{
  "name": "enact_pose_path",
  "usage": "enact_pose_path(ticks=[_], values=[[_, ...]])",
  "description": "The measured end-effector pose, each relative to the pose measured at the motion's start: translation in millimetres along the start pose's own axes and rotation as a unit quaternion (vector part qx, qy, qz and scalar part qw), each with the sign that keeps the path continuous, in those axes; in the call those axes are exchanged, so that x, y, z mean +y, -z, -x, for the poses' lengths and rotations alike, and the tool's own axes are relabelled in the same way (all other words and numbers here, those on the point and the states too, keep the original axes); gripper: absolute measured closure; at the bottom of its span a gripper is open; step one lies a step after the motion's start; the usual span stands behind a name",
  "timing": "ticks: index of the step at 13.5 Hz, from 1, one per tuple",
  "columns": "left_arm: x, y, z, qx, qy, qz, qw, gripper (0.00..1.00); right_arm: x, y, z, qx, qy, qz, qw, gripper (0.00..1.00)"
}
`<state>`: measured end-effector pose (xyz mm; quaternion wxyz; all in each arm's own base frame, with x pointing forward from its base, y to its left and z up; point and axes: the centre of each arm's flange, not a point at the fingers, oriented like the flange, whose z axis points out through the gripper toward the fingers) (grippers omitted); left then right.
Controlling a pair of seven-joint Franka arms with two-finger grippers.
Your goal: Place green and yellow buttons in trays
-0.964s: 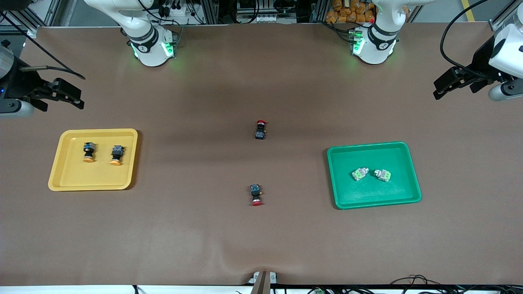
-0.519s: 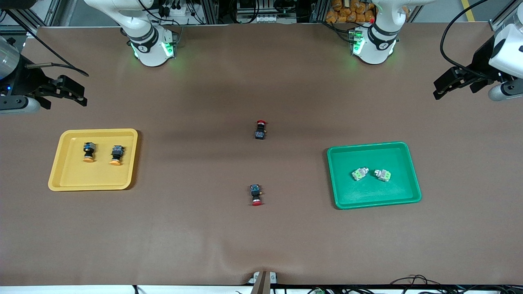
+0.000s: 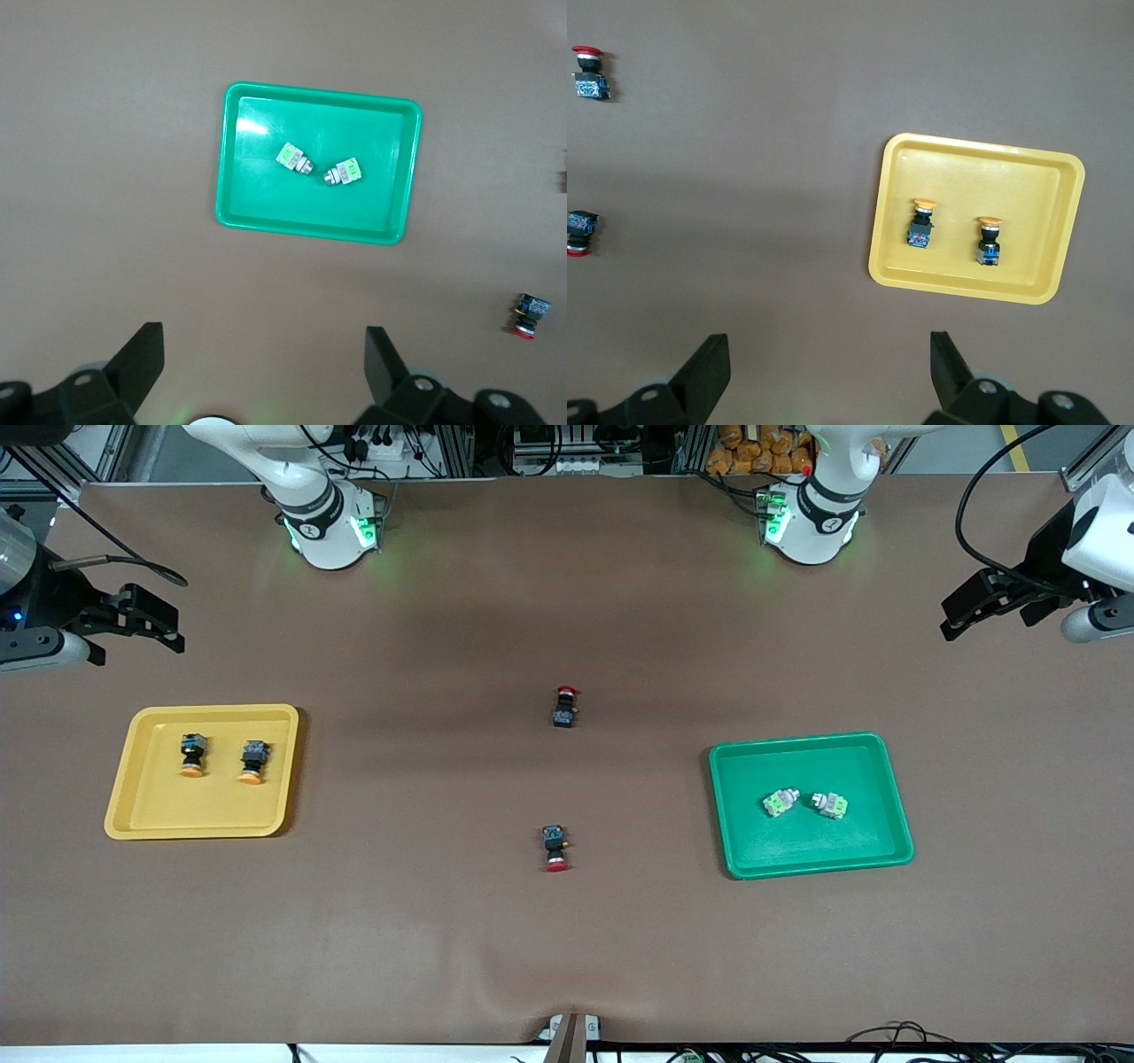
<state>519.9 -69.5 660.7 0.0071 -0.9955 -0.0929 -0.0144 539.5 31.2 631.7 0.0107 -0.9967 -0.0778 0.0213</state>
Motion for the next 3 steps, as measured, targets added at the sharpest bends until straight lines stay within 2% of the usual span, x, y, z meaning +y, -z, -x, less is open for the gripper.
enact_pose_path(ticks=[3], values=[[-1.9, 9.7, 2.0, 0.001, 0.001, 0.0, 1.0, 0.0, 0.1, -0.1, 0.0, 0.0, 0.0, 0.0, 1.0, 0.0]])
